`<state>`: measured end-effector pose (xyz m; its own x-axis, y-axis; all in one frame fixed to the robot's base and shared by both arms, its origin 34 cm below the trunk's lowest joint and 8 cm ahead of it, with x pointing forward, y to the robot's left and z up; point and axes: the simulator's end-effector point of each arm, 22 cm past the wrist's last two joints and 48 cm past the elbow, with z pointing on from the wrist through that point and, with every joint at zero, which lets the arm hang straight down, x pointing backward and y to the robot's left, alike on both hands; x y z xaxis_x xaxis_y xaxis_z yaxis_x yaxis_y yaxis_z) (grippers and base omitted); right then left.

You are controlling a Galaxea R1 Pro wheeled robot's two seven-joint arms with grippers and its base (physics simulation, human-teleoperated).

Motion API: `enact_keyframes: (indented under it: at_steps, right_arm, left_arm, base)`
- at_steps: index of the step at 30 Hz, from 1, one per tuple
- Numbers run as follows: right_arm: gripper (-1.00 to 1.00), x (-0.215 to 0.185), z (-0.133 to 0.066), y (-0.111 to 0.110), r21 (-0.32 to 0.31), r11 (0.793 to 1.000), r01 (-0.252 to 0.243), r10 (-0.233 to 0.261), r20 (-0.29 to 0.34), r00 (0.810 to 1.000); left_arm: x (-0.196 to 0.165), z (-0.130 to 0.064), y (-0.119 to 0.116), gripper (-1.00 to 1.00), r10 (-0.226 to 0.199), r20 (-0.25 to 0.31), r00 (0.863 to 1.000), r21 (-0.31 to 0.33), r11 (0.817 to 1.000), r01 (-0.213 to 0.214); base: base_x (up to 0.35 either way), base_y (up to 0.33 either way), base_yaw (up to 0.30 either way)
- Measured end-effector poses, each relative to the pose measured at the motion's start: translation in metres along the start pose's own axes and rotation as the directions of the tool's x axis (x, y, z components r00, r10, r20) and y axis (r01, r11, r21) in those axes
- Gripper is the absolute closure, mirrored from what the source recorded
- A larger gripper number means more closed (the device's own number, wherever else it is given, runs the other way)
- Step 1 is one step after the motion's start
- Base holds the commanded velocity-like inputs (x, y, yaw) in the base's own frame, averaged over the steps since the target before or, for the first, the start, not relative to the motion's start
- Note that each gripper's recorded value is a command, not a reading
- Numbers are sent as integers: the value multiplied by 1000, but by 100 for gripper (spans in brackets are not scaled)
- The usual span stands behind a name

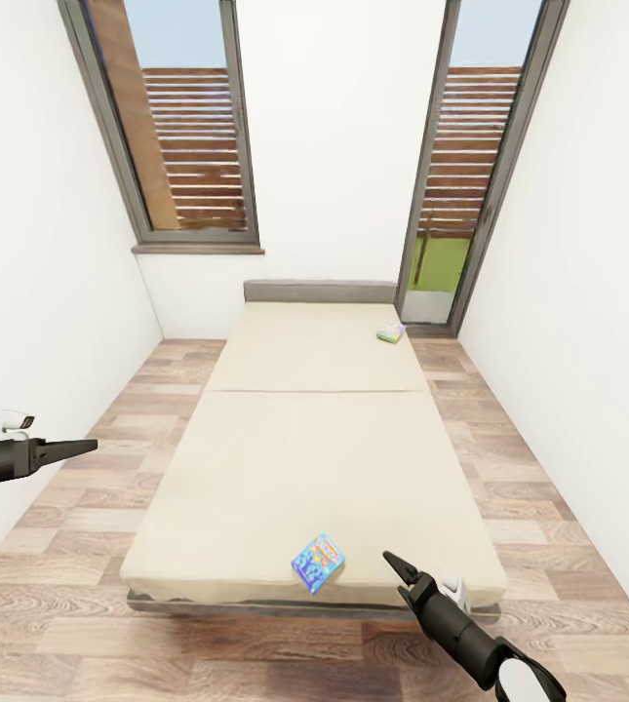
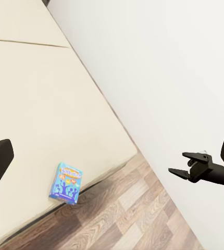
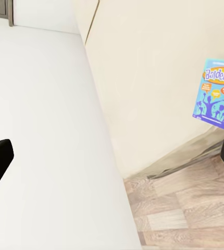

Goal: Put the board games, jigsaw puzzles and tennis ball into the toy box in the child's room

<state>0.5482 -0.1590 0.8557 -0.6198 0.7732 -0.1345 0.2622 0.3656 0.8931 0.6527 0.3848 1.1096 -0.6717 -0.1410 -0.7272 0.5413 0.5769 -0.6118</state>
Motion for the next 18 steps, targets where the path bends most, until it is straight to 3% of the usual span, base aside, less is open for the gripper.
enact_keyframes:
  at_steps: [18]
  right_arm:
    - [-100, -4, -3, 12, -22, 1000, 15, -15, 11, 1000]
  left_arm:
    - [-9, -7, -12, -100, 24, 17, 1000, 4, 1000, -24]
  base:
    - [0, 0, 0]
